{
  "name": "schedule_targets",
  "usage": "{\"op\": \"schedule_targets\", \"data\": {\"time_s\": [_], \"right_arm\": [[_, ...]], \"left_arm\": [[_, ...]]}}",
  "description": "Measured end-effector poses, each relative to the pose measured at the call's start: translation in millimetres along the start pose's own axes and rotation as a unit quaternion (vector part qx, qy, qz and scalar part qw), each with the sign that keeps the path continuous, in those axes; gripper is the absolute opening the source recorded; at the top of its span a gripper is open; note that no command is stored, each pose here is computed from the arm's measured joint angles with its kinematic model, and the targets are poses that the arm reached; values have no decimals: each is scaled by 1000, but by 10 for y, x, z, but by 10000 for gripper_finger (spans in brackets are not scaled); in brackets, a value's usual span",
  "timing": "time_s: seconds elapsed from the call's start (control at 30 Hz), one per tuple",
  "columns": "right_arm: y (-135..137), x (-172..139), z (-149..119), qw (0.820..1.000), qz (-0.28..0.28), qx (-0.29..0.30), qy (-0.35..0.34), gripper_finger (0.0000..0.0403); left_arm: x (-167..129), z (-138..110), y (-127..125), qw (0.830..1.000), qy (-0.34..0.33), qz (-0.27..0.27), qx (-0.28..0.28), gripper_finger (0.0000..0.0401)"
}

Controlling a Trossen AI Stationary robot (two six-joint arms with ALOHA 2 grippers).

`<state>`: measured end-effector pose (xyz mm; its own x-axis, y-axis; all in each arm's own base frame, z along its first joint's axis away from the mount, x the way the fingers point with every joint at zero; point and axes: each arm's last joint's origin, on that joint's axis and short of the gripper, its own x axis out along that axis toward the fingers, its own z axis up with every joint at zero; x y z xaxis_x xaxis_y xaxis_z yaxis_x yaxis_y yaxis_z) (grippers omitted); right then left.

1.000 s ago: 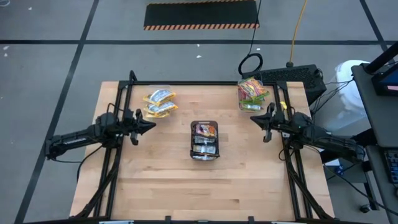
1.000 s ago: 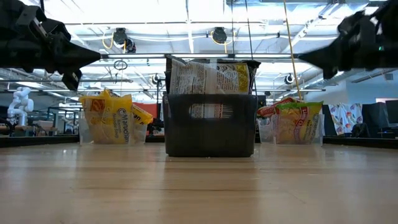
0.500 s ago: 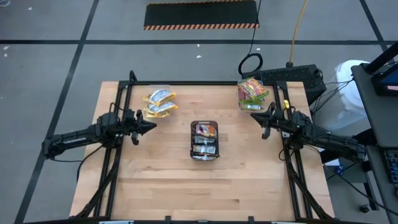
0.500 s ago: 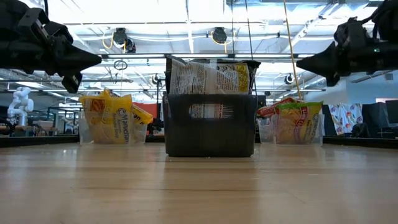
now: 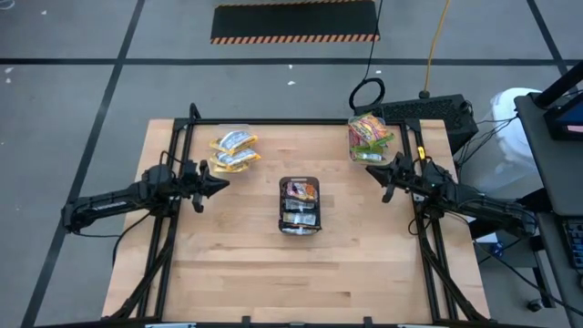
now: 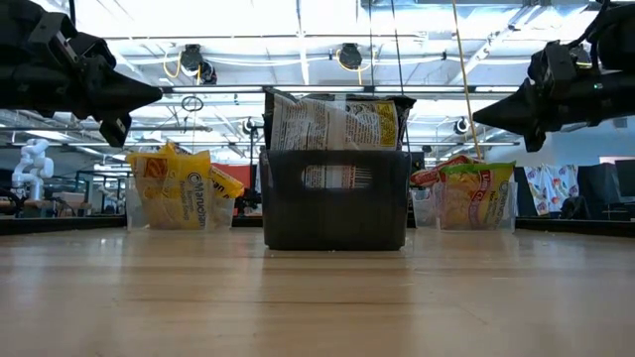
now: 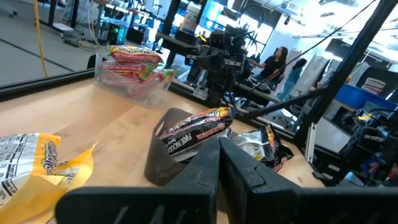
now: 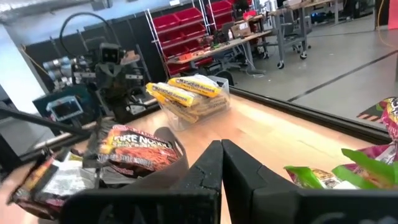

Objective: Sort Maruchan noodles
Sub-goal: Return to Home Position

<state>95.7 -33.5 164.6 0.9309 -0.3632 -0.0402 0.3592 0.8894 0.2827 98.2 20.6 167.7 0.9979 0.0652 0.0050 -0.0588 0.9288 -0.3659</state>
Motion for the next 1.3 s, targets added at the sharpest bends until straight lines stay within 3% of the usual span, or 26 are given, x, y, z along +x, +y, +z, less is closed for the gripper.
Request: {"op": "schedule_targets", "data": {"time_s": [1.3], "right_arm": [[-1, 0, -3, 1000, -1, -7, 1, 0]], "left_arm": [[0, 2, 0, 1000, -1, 0, 0, 10]]}}
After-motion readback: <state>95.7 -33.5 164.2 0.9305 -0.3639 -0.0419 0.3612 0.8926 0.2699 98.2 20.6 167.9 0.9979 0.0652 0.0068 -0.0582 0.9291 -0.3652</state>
